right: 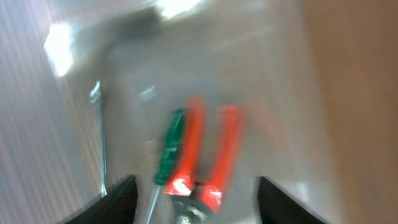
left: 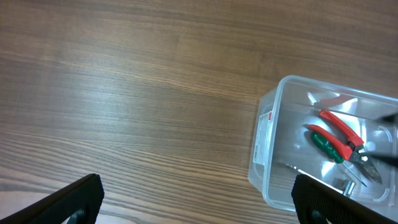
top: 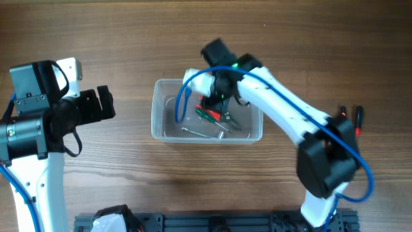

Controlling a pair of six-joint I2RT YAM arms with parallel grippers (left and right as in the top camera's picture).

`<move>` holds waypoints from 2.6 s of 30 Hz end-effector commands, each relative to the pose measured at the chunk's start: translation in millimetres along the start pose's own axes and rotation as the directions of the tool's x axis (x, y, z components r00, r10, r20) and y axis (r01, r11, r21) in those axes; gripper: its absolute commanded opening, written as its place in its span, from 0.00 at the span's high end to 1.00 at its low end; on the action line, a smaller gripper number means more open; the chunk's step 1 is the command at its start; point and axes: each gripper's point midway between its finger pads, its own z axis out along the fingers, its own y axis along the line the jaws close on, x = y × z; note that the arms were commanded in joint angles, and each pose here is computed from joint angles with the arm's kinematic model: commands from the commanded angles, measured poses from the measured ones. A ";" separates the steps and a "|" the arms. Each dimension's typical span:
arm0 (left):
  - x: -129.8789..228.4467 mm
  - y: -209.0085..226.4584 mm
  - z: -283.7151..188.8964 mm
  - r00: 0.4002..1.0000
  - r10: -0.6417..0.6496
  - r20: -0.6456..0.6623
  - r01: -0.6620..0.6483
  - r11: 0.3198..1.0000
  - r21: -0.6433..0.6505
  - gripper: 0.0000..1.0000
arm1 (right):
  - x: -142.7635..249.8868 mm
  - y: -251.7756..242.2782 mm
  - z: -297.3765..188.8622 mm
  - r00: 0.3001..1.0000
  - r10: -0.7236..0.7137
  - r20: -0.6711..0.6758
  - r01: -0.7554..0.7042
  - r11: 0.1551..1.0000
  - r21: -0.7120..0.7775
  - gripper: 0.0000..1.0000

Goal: Pack container
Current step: 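Place the silver wrench into the container and release, then grasp the orange-black pliers with the right gripper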

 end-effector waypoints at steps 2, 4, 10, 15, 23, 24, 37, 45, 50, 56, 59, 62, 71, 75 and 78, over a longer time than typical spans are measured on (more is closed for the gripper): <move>0.3 -4.1 4.4 1.000 0.029 -0.005 -0.029 0.999 0.021 0.00 | 24.9 -107.9 -147.4 0.758 0.569 0.318 -0.651 0.691 0.315 0.02; -0.8 -4.1 4.4 1.000 0.030 0.000 -0.030 0.999 0.021 0.00 | 77.4 -131.6 -182.1 0.570 0.726 0.385 -0.821 0.484 0.303 0.00; -2.6 -4.1 4.4 1.000 0.031 0.007 -0.031 0.999 0.021 0.00 | 231.1 -133.9 -196.8 0.219 0.936 0.275 -0.923 0.108 0.369 0.00; -6.8 -4.3 4.3 0.999 0.032 0.024 -0.033 0.999 0.021 0.00 | 300.3 -100.9 -139.9 -0.017 0.987 0.159 -0.944 -0.068 0.322 0.00; -6.7 -8.6 4.2 0.999 0.029 0.024 -0.030 0.998 0.046 0.00 | 357.9 -89.9 -93.2 -0.180 0.958 0.221 -0.910 -0.248 0.332 0.01; -6.7 -8.7 4.2 0.999 0.029 0.024 -0.030 0.998 0.047 0.00 | 360.1 -91.0 -90.2 -0.185 0.955 0.234 -0.908 -0.257 0.331 0.00; -0.4 -8.6 4.2 1.000 0.026 -0.001 -0.026 0.999 0.047 0.00 | 397.8 -83.6 -41.8 -0.308 0.931 0.194 -0.864 -0.359 0.353 0.01; 0.7 -8.6 4.2 1.000 0.022 -0.006 -0.021 0.999 0.047 0.00 | 412.3 -78.0 -9.8 -0.334 0.933 0.133 -0.854 -0.360 0.377 0.01; 0.6 -8.6 4.2 1.000 0.022 -0.006 -0.021 0.999 0.047 0.00 | 414.8 -79.2 -3.8 -0.335 0.933 0.131 -0.853 -0.360 0.377 0.01; 0.6 -8.6 4.2 1.000 0.014 -0.006 -0.014 0.999 0.047 0.00 | 415.5 -84.4 -4.0 -0.351 0.922 0.161 -0.845 -0.386 0.370 0.10; 1.3 -8.6 4.2 1.000 0.000 -0.009 0.001 0.999 0.047 0.00 | 415.5 -82.6 -4.0 -0.352 0.923 0.154 -0.845 -0.384 0.373 0.26; 2.6 -8.5 4.2 1.000 -0.001 -0.015 0.002 0.999 0.047 0.00 | 415.3 -80.1 -4.0 -0.355 0.924 0.145 -0.844 -0.383 0.376 0.48; 2.6 -8.5 4.2 1.000 -0.001 -0.015 0.002 0.999 0.047 0.00 | 415.3 -78.7 -4.0 -0.356 0.924 0.140 -0.843 -0.383 0.378 0.84; 2.6 -8.5 4.2 1.000 -0.001 -0.015 0.002 0.999 0.047 0.00 | 415.3 -81.0 -4.1 -0.330 0.934 0.137 -0.854 -0.357 0.379 0.96; 2.5 -8.6 4.2 1.000 -0.001 -0.014 0.001 0.999 0.047 0.00 | 406.8 -93.3 -9.6 -0.265 0.955 0.131 -0.888 -0.295 0.353 0.96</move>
